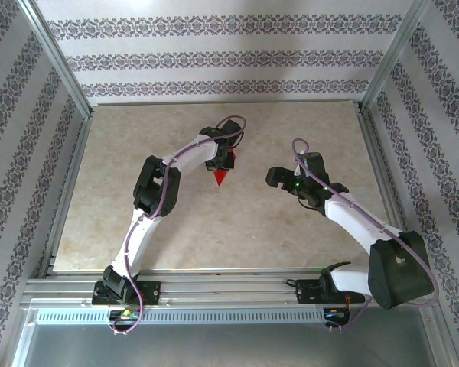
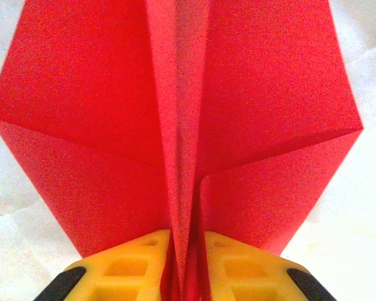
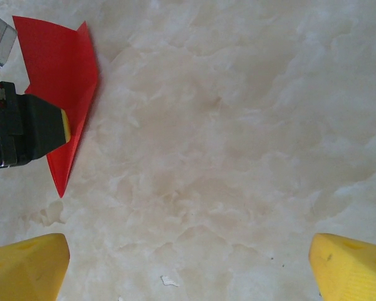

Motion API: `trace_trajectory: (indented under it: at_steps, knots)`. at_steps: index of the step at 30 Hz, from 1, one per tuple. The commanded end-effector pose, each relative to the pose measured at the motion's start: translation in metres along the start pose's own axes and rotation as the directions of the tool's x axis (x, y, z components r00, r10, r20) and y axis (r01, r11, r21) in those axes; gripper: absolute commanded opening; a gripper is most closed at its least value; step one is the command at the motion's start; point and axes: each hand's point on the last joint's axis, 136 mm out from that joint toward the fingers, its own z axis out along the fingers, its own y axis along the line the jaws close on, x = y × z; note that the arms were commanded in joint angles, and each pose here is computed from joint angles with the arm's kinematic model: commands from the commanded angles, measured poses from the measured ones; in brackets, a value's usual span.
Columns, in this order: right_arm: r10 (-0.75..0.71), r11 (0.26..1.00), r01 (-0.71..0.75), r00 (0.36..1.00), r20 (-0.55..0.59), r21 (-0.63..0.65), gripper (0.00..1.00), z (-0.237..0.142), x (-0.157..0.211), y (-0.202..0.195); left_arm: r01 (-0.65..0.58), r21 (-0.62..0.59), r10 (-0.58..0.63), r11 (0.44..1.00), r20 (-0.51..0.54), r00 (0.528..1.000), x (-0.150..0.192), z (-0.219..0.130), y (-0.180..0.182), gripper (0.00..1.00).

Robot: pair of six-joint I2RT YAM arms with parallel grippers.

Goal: Fold a paper plane with a square sheet of paper (pick it up from the middle)
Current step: Move the paper plane to the center of the table.

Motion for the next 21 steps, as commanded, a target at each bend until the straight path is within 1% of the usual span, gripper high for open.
trace_trajectory:
  at_steps: [1, 6, 9, 14, 17, 21]
  knots:
    - [0.012, 1.000, -0.012, 1.000, -0.011, -0.001, 0.98, 0.001, 0.002, -0.003, 0.007, -0.049, -0.010, 0.999, -0.058, 0.998, 0.011, 0.012, 0.013, 0.20]
    - [0.015, 1.000, -0.015, 1.000, -0.018, -0.003, 0.98, 0.002, 0.004, -0.003, 0.030, -0.054, -0.034, 0.998, -0.082, 0.996, 0.019, 0.022, 0.014, 0.21]
    - [0.016, 1.000, -0.016, 1.000, -0.016, -0.005, 0.98, 0.002, 0.003, -0.002, 0.053, -0.064, -0.059, 0.997, -0.090, 0.994, 0.024, 0.026, 0.017, 0.26]
    - [0.017, 1.000, -0.017, 1.000, -0.015, -0.015, 0.98, 0.002, 0.002, 0.000, 0.083, -0.063, -0.088, 0.995, -0.081, 0.993, 0.023, 0.023, 0.017, 0.29]
    - [0.018, 1.000, -0.018, 1.000, -0.018, -0.021, 0.98, 0.002, 0.002, 0.001, 0.098, -0.049, -0.101, 0.994, -0.070, 0.992, 0.020, 0.020, 0.015, 0.33]
    - [0.023, 0.999, -0.024, 1.000, -0.018, -0.025, 0.98, 0.002, 0.003, 0.002, 0.108, -0.035, -0.110, 0.994, -0.065, 0.992, 0.018, 0.018, 0.013, 0.32]
